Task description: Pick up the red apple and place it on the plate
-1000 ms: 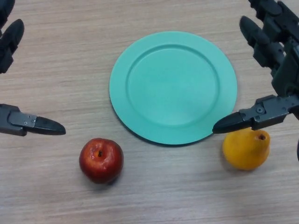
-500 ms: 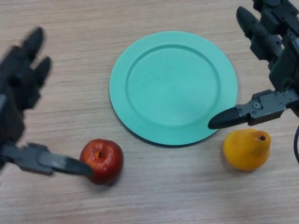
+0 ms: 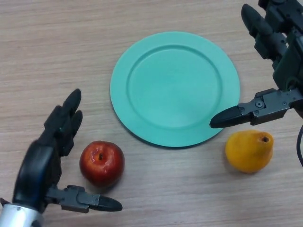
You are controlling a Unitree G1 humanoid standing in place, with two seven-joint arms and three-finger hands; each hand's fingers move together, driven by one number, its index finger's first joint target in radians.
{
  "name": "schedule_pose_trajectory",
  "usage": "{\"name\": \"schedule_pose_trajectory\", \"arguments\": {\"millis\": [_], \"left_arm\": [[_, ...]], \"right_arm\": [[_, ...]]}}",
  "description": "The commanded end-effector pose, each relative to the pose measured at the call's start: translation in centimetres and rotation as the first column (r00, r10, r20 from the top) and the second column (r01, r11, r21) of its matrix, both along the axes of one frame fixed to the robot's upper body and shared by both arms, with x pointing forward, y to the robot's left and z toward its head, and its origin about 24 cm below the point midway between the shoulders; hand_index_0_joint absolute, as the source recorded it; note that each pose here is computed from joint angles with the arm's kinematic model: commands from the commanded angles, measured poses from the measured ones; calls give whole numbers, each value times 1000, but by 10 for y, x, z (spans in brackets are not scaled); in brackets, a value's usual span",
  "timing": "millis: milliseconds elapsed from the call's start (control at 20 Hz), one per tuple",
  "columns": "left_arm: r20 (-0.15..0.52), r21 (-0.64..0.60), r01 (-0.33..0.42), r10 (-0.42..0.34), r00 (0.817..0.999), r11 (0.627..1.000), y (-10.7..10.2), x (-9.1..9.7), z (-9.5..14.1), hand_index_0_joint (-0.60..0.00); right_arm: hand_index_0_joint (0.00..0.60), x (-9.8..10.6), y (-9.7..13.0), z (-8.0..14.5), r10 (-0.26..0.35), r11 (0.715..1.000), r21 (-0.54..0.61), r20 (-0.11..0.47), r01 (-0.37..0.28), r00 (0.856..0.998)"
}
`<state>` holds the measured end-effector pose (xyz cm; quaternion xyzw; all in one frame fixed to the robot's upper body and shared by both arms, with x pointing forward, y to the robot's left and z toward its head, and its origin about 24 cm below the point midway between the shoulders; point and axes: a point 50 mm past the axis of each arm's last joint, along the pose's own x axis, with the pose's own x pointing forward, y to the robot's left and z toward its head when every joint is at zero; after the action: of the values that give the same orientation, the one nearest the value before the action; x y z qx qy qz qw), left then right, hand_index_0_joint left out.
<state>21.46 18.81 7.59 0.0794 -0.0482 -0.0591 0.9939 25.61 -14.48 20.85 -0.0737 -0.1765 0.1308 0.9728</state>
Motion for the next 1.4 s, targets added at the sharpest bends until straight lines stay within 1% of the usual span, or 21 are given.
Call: {"name": "schedule_pose_trajectory", "arguments": {"millis": [50,250,450,500,550,600,650,700,800,850,900,950,1000,1050,1100,1150,1200,1250,1300,1350,1400], "left_arm": [[215,48,-26,16,977,999,-2,-1,22,0],[220,73,-41,24,975,997,-11,3,11,0],[223,141,-122,88,971,982,-9,10,0,0],[222,150,-124,89,971,981,-9,10,-1,-150],[222,161,-126,88,971,979,-9,10,-1,-251],[228,201,-122,75,971,972,-10,10,-2,-400],[233,232,-119,64,970,965,-11,10,-2,-502],[199,211,-92,49,979,973,-9,10,-2,-600],[165,169,-79,51,985,982,-5,11,4,-600],[167,156,-79,52,984,985,-3,11,8,-600],[184,105,-88,68,981,991,3,12,26,-600],[199,95,-95,75,977,991,5,12,34,-600],[244,87,-100,77,967,991,9,14,53,-600],[265,85,-102,76,961,991,10,15,59,-600],[276,79,-72,48,960,994,7,20,71,-600],[280,81,-58,33,959,995,5,22,74,-600],[303,68,-10,-11,953,998,-2,32,82,-600],[308,48,3,-17,951,999,-4,36,85,-600],[332,77,54,-77,940,996,-16,48,87,-600],[357,75,72,-94,929,995,-22,52,88,-600],[374,98,101,-131,918,990,-35,61,87,-600]], "right_arm": [[0,-13,-5,28,-19,999,34,193,12,981],[0,-16,-7,28,-28,999,36,185,22,982],[0,-20,-11,31,-34,999,46,189,26,981],[0,-20,-11,31,-35,999,45,189,27,981],[0,-21,-11,32,-36,999,45,190,28,981],[0,-21,-11,33,-37,999,43,191,29,981],[0,-22,-11,34,-37,999,42,191,29,981],[0,-24,-14,34,-42,998,49,195,33,980],[0,-25,-15,33,-49,998,47,192,40,980],[0,-25,-16,33,-51,998,48,189,42,981],[0,-24,-16,33,-56,998,47,186,48,981],[0,-24,-16,33,-59,998,46,186,51,981],[0,-25,-17,35,-65,997,57,187,55,980],[0,-26,-17,36,-67,997,62,190,56,980],[0,-27,-18,40,-73,995,76,198,59,977],[0,-29,-18,41,-75,995,78,202,60,976],[0,-31,-19,42,-76,995,80,208,60,975],[0,-31,-20,42,-76,995,82,209,60,975],[0,-33,-21,45,-76,994,96,207,58,975],[0,-34,-22,46,-78,993,100,205,59,976],[0,-34,-23,46,-81,993,102,215,60,973]]}}
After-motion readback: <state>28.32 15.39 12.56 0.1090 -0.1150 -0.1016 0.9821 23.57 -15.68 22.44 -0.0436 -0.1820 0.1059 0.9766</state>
